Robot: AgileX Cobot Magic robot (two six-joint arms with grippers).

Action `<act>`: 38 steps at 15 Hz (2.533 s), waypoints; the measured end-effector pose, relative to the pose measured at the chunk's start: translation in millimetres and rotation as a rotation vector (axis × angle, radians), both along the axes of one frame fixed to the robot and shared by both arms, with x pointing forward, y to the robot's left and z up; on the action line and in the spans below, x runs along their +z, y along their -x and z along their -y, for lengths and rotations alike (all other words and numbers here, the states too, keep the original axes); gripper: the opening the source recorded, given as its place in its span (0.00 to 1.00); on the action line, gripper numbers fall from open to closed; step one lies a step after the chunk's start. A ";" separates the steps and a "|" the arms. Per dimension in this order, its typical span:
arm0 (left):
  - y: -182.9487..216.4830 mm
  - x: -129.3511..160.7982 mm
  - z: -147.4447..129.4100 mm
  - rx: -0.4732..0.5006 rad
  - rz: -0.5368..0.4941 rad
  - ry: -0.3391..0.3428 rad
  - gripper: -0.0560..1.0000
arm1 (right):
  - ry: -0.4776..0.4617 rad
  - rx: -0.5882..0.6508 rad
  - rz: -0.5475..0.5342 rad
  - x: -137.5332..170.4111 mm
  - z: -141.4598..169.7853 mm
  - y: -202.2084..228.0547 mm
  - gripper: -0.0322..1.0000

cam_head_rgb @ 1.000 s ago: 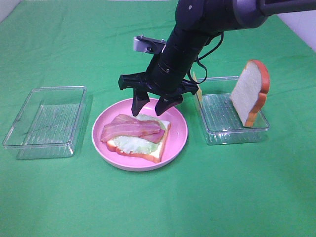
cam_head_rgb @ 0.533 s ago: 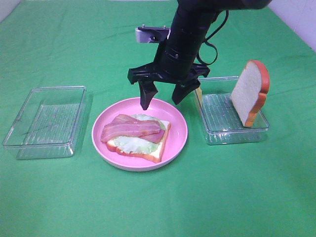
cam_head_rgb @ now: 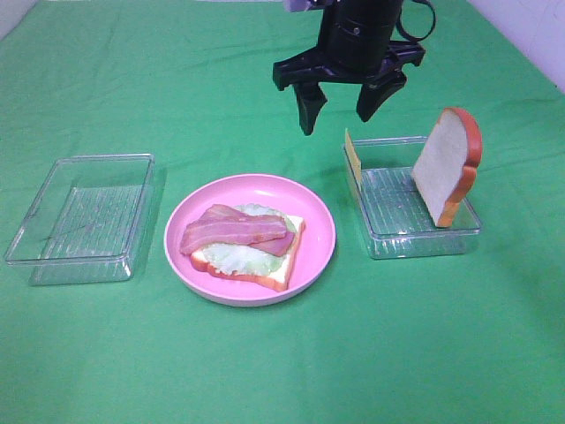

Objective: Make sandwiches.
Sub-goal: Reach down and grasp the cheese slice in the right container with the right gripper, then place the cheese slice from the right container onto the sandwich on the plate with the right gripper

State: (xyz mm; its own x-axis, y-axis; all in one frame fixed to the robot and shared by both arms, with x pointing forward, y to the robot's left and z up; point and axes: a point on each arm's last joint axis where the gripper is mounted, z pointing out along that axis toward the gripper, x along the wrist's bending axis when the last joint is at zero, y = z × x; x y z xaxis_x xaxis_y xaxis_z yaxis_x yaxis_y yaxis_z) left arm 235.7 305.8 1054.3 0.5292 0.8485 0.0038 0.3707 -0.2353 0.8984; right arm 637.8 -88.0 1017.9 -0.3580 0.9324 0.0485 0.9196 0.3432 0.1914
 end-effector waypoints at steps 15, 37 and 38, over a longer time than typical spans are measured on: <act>0.0 0.0 0.0 0.000 0.000 0.000 0.79 | 0.029 -0.076 -0.051 -75.4 17.7 -35.2 0.40; 0.0 0.0 0.0 0.000 0.000 0.000 0.79 | -0.485 0.218 -0.287 -21.6 -39.9 11.1 0.03; 0.0 0.0 0.0 0.000 0.000 0.000 0.79 | -0.481 0.238 -0.311 -29.1 -51.1 16.5 0.03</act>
State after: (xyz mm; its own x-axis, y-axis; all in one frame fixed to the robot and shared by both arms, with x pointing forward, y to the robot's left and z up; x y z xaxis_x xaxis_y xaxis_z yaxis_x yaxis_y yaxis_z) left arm 235.7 305.8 1054.3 0.5292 0.8485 0.0038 0.3707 -0.2353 0.8984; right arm 621.4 -37.0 988.8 -0.4554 0.6764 0.5788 0.8658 0.4878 0.1113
